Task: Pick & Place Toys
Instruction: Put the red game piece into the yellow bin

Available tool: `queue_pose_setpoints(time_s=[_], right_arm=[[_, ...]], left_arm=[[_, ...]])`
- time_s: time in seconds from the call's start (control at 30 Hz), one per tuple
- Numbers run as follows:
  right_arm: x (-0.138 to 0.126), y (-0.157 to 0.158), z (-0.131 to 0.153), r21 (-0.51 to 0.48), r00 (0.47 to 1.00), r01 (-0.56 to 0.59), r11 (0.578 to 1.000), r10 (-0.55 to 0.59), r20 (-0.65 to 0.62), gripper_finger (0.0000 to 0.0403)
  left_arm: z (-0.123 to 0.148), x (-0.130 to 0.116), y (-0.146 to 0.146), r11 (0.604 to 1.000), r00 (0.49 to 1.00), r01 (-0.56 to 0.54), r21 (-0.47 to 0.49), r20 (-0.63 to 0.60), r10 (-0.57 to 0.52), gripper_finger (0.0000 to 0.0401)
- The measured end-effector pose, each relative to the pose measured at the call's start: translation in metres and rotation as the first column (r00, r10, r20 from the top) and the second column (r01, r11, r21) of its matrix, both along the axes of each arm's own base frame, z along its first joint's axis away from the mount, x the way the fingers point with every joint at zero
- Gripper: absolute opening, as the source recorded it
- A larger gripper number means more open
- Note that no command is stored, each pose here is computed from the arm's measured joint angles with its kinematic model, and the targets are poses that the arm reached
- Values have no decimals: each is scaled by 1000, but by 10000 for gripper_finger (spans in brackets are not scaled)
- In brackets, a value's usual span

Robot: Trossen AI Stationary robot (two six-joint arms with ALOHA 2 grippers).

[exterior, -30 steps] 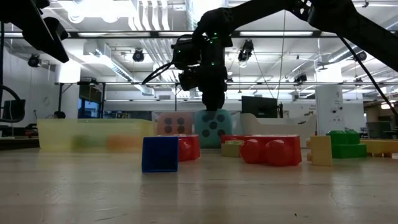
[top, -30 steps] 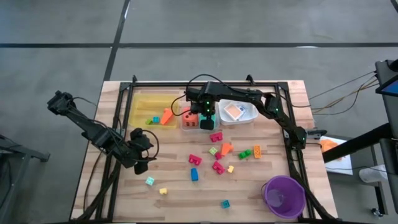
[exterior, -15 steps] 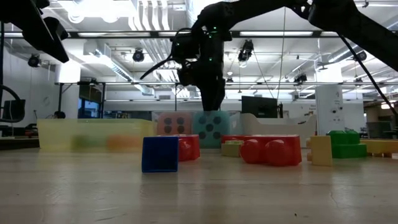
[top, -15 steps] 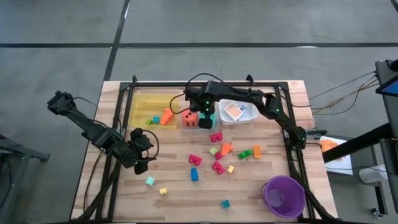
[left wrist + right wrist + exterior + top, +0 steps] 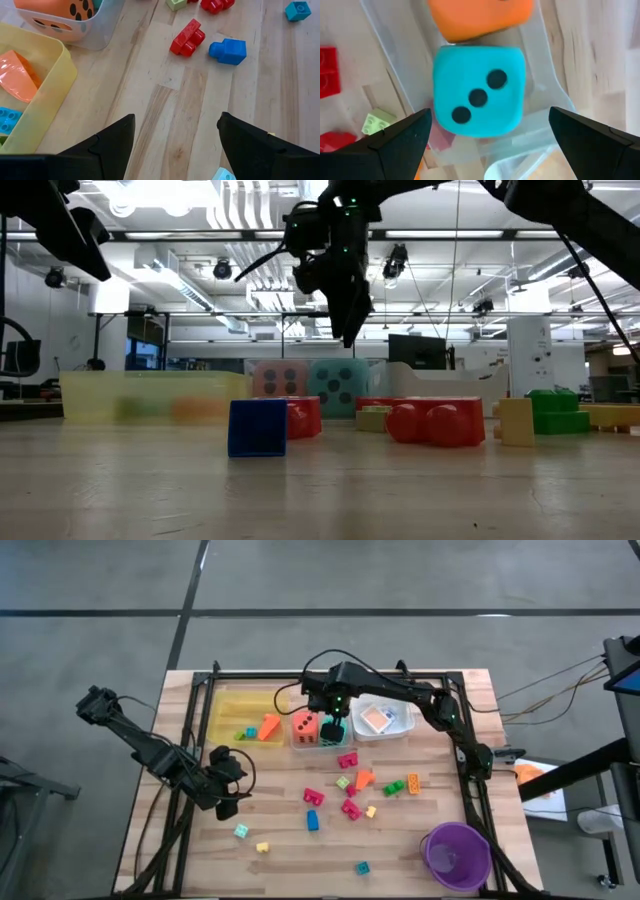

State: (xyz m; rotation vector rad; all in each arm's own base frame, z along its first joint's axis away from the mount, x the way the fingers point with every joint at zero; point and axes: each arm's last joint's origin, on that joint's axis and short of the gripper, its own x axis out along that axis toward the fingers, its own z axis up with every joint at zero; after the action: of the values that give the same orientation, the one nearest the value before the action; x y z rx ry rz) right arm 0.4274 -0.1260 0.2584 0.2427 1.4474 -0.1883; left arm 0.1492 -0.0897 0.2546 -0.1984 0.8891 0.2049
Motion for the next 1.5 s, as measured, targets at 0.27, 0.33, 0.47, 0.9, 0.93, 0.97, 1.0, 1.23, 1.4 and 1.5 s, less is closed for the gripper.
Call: queue_pose_setpoints(time_s=[0.27,0.33,0.47,0.9,0.93,0.97,1.0,1.23,1.4,1.5], right_arm=[[-7,17,20,-30,990,143,989,-143,3,396],[-9,25,28,-60,991,131,990,-131,16,396],[-11,49,43,-107,998,52,993,-47,43,396],[-24,148,55,-271,1000,-24,962,18,-25,396],[-25,156,55,-284,1000,-28,958,24,-18,396],[-25,162,55,-299,999,-42,953,38,-16,396],[-26,169,56,-317,999,-51,947,50,-13,396],[-33,213,56,-343,997,-61,937,72,18,396],[-39,247,57,-420,992,-14,907,66,111,396],[-43,258,57,-428,990,44,903,20,143,396]], left_arm=[[0,0,0,1000,1000,0,-1,1,0,281],[0,0,0,1000,1000,0,-1,2,0,281],[0,0,0,1000,1000,0,-2,2,0,281],[0,0,0,1000,1000,0,-2,2,0,281],[0,0,0,1000,1000,0,-2,2,0,281],[0,0,0,1000,1000,0,-2,2,0,281],[0,0,0,1000,1000,0,-2,2,0,281],[0,0,0,1000,1000,0,-1,2,0,281],[0,0,0,1000,1000,0,-1,2,0,281],[0,0,0,1000,1000,0,-2,2,0,281]])
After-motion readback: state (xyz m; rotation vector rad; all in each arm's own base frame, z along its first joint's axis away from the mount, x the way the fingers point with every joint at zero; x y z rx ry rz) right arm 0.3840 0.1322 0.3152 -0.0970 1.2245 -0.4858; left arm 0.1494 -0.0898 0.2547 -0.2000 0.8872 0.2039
